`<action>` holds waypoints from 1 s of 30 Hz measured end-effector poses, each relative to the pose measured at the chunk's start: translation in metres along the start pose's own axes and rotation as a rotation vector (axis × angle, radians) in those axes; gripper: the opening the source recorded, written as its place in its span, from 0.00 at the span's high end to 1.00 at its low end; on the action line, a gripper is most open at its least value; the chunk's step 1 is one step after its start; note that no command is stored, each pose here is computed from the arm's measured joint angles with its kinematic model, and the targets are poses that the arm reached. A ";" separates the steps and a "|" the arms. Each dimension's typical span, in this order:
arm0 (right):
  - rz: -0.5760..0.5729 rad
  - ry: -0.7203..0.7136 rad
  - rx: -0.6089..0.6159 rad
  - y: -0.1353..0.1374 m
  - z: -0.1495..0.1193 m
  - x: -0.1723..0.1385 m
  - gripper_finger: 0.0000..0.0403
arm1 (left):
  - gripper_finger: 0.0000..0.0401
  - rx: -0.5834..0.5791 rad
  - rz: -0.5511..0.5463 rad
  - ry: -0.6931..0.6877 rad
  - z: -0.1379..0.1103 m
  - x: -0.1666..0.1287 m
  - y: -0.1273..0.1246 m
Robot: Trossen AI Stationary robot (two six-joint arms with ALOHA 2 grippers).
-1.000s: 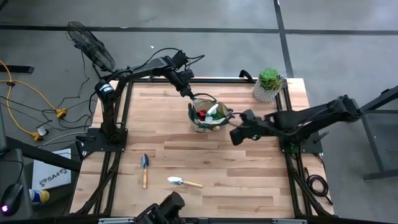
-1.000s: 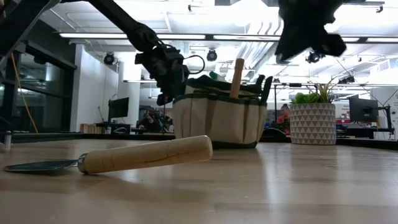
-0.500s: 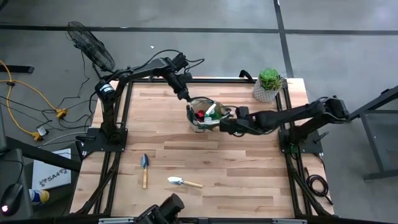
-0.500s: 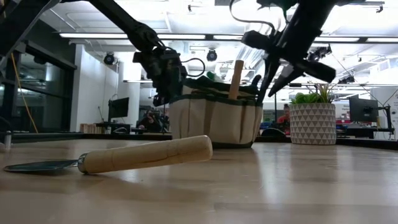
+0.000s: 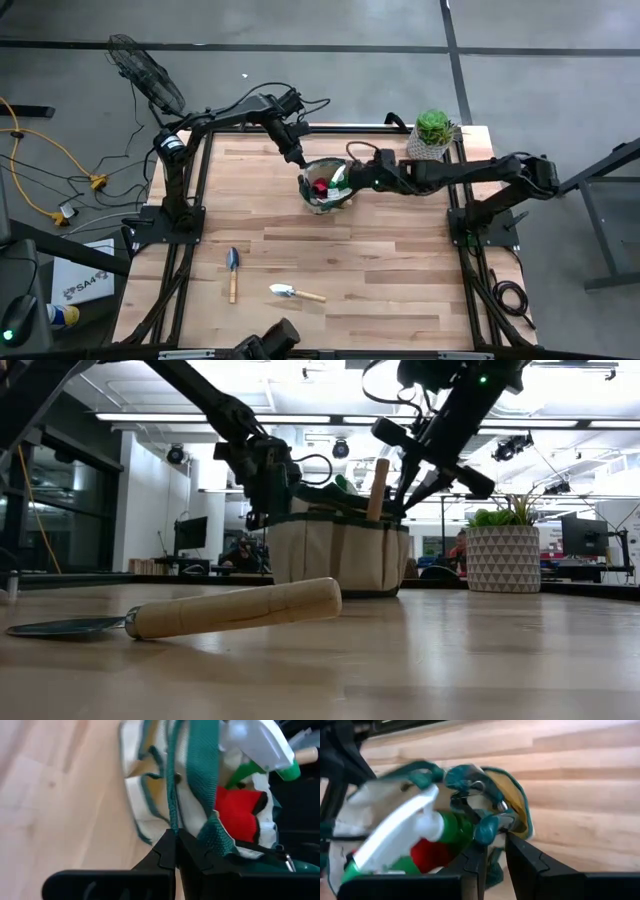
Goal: Pick & Place Garden tools in Gardening bag
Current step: Adjust the gardening bag
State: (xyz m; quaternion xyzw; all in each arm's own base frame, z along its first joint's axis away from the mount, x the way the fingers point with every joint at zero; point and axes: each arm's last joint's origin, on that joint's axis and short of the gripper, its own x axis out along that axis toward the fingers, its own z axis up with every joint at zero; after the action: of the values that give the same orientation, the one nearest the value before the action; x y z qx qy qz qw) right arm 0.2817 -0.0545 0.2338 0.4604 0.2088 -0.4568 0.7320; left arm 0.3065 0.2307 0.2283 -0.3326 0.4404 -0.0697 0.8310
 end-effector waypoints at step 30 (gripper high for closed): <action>-0.002 0.091 -0.087 -0.026 0.036 -0.036 0.85 | 1.00 0.005 0.006 -0.007 0.008 0.018 -0.018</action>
State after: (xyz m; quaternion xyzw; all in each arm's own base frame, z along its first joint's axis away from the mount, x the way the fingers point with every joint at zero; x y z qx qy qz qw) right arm 0.2376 -0.0723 0.2651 0.4481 0.2623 -0.4265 0.7406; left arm 0.3265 0.2133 0.2298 -0.3294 0.4382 -0.0671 0.8336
